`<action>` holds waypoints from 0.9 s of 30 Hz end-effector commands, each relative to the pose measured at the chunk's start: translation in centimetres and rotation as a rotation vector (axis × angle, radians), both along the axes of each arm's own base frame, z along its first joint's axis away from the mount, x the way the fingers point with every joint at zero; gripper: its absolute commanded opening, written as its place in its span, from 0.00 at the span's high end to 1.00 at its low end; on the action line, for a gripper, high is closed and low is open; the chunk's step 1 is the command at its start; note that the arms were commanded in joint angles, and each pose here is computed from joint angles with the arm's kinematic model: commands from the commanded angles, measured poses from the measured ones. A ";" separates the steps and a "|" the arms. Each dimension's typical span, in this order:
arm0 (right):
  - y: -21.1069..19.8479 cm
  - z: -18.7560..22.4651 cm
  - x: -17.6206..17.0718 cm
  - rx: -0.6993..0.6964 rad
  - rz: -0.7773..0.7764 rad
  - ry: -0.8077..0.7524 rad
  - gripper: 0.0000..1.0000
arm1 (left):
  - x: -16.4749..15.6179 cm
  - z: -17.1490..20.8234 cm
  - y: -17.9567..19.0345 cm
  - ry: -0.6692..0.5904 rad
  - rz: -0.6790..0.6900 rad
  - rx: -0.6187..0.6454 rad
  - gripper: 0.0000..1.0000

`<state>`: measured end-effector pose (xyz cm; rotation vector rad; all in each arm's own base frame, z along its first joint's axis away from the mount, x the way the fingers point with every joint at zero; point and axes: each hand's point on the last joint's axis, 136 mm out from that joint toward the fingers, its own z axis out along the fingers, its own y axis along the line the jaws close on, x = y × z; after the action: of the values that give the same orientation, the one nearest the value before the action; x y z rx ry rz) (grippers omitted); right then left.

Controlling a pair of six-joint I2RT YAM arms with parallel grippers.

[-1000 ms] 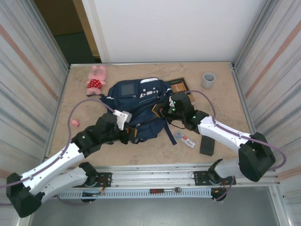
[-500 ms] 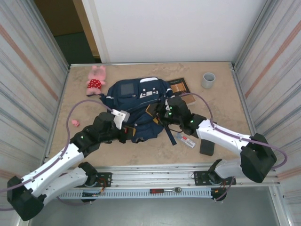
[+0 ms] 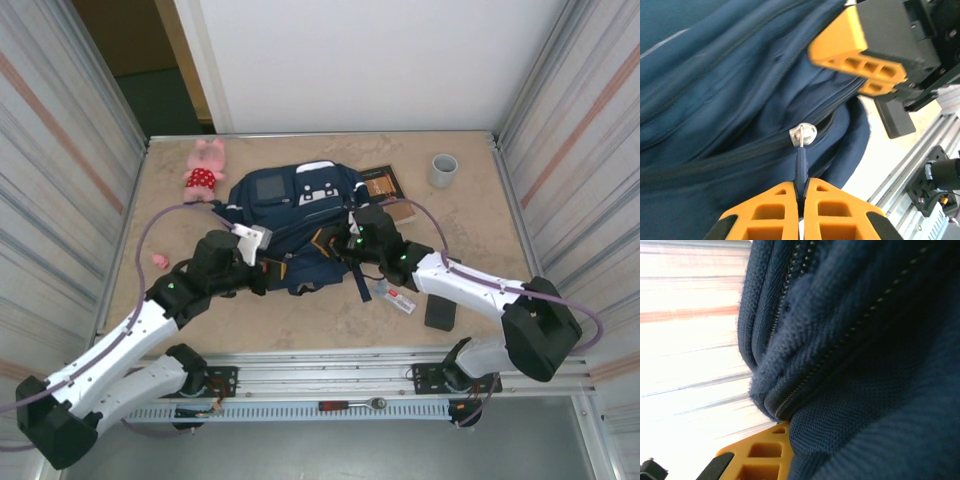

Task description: Pack books, pencil case, and school supplies into a backpack

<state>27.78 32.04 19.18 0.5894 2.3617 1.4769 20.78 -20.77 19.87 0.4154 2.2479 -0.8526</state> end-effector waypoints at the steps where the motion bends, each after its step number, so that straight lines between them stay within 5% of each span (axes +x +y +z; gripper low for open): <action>1: -1.8 3.0 0.5 0.000 0.056 -0.063 1.00 | 0.4 -0.3 2.9 -0.018 0.092 0.046 1.00; 9: -6.1 4.1 1.8 -0.015 0.016 -0.063 0.96 | 0.1 0.1 4.2 -0.048 0.090 0.034 1.00; 14: -4.4 4.4 1.2 -0.020 0.009 -0.073 0.52 | 0.3 2.6 1.8 -0.096 -0.004 -0.093 1.00; 18: -2.5 4.1 0.6 -0.014 -0.049 -0.076 0.41 | 0.7 4.4 0.5 -0.121 -0.043 -0.149 1.00; 25: 1.2 3.0 -0.1 -0.001 -0.054 -0.068 0.40 | 0.8 6.0 -0.6 -0.156 -0.087 -0.185 1.00; 27: 1.8 2.7 -0.1 -0.009 -0.040 -0.060 0.49 | 0.9 5.7 -0.4 -0.153 -0.079 -0.175 1.00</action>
<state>26.55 32.51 20.19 0.5557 2.3648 1.3992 21.42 -19.76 20.75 0.4097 2.1857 -0.9312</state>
